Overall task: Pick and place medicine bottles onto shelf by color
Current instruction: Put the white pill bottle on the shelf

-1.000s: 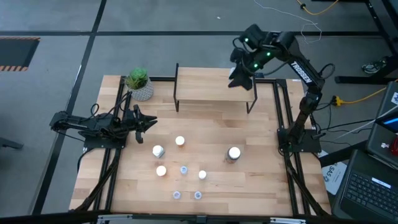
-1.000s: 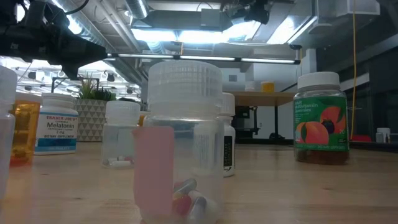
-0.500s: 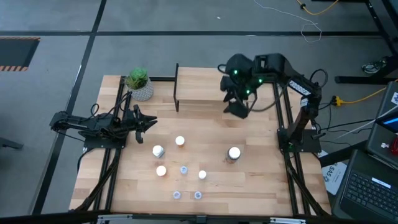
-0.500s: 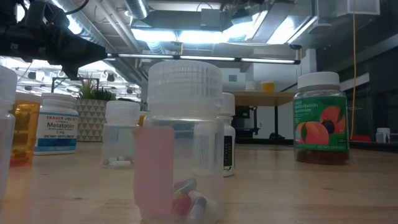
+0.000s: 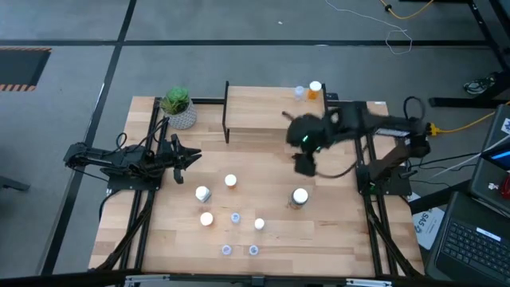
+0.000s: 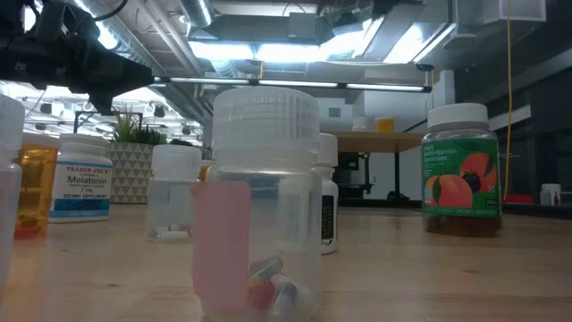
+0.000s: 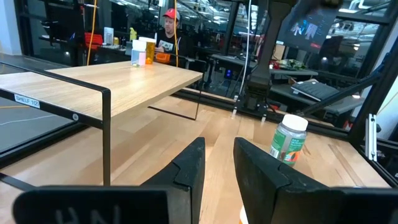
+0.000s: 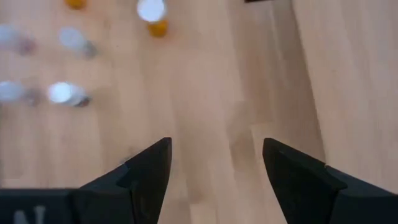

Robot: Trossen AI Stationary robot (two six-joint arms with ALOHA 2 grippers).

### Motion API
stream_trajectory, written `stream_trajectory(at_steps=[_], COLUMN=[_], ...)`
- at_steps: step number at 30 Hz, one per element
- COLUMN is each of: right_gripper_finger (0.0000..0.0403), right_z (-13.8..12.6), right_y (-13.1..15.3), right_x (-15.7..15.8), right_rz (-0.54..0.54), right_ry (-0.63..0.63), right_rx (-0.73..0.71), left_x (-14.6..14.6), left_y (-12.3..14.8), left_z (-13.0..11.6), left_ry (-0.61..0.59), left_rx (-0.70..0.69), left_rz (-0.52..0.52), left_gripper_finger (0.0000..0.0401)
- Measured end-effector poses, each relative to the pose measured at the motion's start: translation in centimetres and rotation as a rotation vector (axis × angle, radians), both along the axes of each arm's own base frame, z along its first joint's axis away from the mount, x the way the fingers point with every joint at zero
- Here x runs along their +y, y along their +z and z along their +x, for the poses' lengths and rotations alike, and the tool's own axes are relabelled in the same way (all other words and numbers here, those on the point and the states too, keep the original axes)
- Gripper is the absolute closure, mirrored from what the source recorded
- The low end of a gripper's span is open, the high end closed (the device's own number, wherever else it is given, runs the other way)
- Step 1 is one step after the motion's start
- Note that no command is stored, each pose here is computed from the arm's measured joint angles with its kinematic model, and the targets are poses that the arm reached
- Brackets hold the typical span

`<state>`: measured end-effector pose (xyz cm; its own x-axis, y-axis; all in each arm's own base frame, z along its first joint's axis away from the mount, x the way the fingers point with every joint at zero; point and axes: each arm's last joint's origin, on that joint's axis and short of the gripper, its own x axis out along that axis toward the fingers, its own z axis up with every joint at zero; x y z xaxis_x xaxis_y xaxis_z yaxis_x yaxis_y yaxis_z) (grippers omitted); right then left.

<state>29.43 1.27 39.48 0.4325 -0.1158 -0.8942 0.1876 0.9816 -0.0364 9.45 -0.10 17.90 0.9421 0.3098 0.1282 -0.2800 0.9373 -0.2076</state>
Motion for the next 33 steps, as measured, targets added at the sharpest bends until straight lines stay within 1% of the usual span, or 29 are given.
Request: stream_trajectory(at_steps=[1,4,7,9,11,15,20,27,29,33], right_gripper_finger=[0.015,0.015,0.015,0.015,0.015,0.015,0.015,0.015,0.015,0.015], right_z=[0.6,2.2,3.1,3.6,4.4,6.0,7.6,8.6,8.9,9.6], right_y=[-1.6,-5.8,-9.6,-11.9,-13.4,-14.8,-15.0,-17.4,-18.1,-18.5], right_x=[0.5,2.4,4.2,5.1,5.9,7.5,9.5,13.2,13.9,14.6], right_rz=[-0.001,0.058,0.068,0.062,0.061,0.065,0.074,0.09,0.09,0.098], right_ry=[0.02,0.174,0.288,0.312,0.33,0.367,0.412,0.498,0.512,0.522], right_rx=[-0.011,-0.044,-0.012,0.035,0.024,0.01,-0.015,0.0,-0.02,-0.077], left_x=[0.0,0.0,0.0,0.0,0.0,0.0,0.0,0.0,0.0,0.0], left_y=[0.0,0.0,0.0,0.0,0.0,0.0,0.0,0.0,0.0,-0.1], left_z=[0.0,0.0,0.0,0.0,0.0,0.0,0.0,0.0,0.0,0.0], left_ry=[0.0,0.0,0.0,0.0,0.0,0.0,0.0,0.0,0.0,0.0], left_rx=[0.0,0.0,0.0,0.0,0.0,0.0,0.001,0.002,0.004,0.013], left_rz=[0.0,0.0,0.0,0.0,0.0,0.0,0.0,0.0,0.001,0.002], left_gripper_finger=[0.0321,0.0321,0.0321,0.0321,0.0321,0.0321,0.0321,0.0321,0.0321,0.0321])
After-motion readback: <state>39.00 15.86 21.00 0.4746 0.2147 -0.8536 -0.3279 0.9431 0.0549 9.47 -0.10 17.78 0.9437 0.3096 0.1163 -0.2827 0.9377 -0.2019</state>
